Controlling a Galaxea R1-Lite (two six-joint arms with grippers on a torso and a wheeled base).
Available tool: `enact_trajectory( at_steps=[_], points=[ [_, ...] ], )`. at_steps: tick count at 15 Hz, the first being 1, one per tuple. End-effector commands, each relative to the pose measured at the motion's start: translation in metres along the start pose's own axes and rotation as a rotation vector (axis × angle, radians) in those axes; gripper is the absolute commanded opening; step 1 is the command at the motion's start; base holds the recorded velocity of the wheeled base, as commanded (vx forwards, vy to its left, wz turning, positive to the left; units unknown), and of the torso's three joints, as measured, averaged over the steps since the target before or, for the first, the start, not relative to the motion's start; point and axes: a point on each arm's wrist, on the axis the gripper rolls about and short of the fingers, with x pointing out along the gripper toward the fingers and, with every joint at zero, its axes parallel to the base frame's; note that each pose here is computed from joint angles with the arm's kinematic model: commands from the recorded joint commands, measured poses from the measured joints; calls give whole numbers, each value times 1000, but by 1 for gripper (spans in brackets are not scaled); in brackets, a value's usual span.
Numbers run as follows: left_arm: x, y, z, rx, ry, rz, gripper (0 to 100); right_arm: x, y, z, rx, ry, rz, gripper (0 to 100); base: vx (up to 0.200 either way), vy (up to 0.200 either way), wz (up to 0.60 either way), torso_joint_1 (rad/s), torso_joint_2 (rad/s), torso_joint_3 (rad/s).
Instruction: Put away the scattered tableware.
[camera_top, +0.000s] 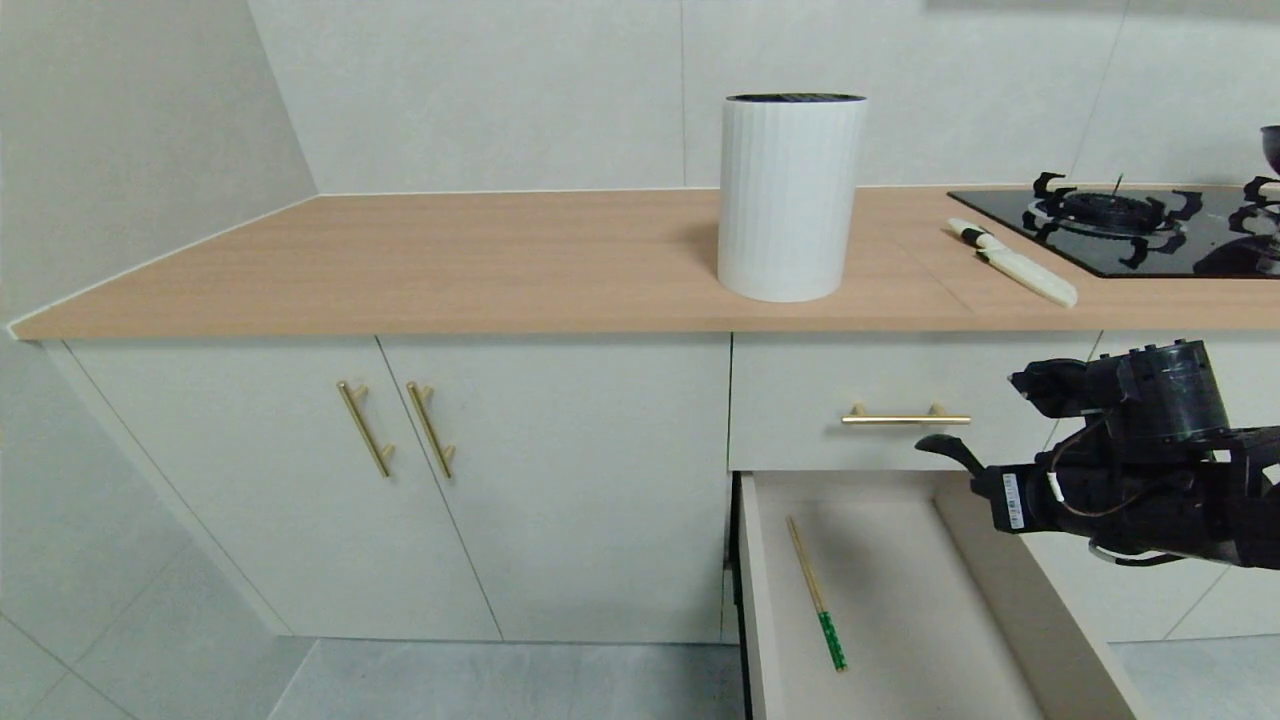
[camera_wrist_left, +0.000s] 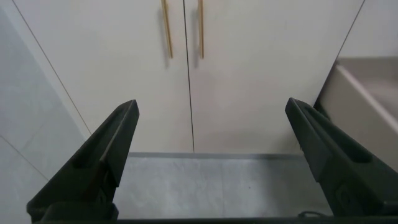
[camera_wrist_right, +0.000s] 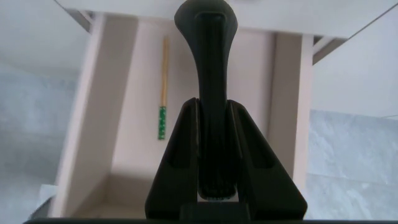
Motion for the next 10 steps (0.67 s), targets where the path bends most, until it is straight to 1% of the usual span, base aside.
enact_trajectory(
  at_steps=[1,4,6,7,10],
  points=[
    [0,0,0,-1,1,0,100,2,0,-1,-1,7,-1,0,0,0,0,-144,456,315],
    [0,0,0,-1,1,0,100,3,0,-2,-3,12,-1,0,0,0,0,-126,453,321],
    [0,0,0,-1,1,0,100,4,0,-4,-4,13,-2,0,0,0,0,-78,388,308],
    [0,0,0,1,1,0,100,5,0,-4,-5,10,-1,0,0,0,0,-36,198,149],
    [0,0,0,1,1,0,100,6,0,-5,-5,10,-1,0,0,0,0,-19,57,28]
  ],
)
